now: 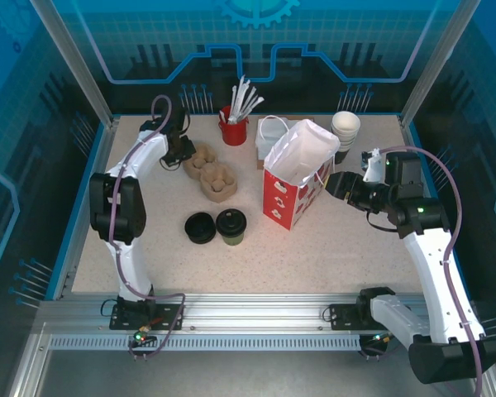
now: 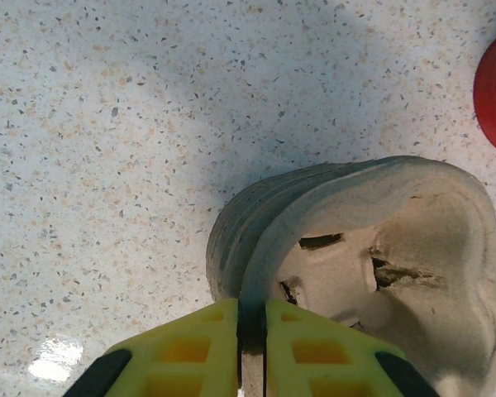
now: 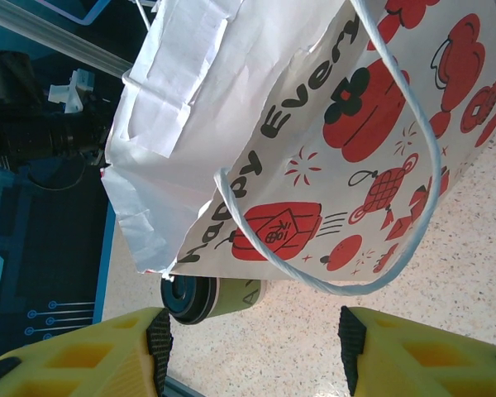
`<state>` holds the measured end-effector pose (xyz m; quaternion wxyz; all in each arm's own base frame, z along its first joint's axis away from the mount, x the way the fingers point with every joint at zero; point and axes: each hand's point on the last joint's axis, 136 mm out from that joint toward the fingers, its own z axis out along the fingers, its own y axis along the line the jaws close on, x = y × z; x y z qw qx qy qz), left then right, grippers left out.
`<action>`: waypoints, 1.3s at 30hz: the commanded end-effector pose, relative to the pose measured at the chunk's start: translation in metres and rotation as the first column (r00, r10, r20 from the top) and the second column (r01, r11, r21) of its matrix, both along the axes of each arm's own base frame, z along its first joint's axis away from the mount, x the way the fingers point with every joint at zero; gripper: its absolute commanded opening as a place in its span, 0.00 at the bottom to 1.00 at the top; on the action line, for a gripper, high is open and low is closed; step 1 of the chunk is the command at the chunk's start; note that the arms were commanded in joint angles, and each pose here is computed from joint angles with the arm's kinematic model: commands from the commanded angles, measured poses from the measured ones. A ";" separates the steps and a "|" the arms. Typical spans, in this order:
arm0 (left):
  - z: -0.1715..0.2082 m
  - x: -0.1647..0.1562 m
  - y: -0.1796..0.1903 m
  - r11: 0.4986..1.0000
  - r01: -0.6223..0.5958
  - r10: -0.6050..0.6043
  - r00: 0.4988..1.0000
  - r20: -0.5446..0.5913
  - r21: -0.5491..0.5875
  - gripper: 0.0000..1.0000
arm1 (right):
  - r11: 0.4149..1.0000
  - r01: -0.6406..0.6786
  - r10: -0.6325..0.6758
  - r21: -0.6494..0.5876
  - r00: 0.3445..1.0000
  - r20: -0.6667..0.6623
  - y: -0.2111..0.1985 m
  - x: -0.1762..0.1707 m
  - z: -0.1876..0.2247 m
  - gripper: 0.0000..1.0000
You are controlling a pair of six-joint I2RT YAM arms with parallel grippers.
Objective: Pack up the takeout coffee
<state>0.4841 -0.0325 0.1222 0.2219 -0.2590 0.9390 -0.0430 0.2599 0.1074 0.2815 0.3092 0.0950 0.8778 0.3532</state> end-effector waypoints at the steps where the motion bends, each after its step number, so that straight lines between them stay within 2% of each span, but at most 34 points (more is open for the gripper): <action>1: 0.026 0.000 -0.004 0.999 -0.008 0.011 0.998 0.068 -0.044 0.13 | 1.000 -0.005 0.005 0.004 1.000 0.019 -0.003 -0.002 0.001 0.59; 12: 0.034 0.002 -0.014 0.992 -0.020 0.035 0.992 0.120 -0.128 0.10 | 1.000 0.011 -0.011 0.009 1.000 0.022 -0.009 -0.005 0.001 0.59; 23: 0.037 -0.002 -0.015 0.986 -0.022 0.052 0.982 0.180 -0.166 0.01 | 1.000 0.016 -0.016 0.015 1.000 0.024 -0.010 -0.004 0.003 0.59; 31: 0.031 -0.006 -0.013 0.955 -0.014 0.095 0.960 0.263 -0.296 0.00 | 1.000 0.021 -0.022 0.016 0.999 0.026 -0.011 -0.003 0.006 0.59; 39: 0.019 -0.009 -0.010 0.896 0.020 0.143 0.933 0.330 -0.443 0.00 | 0.999 0.032 -0.033 0.026 0.999 0.020 -0.011 -0.001 0.008 0.59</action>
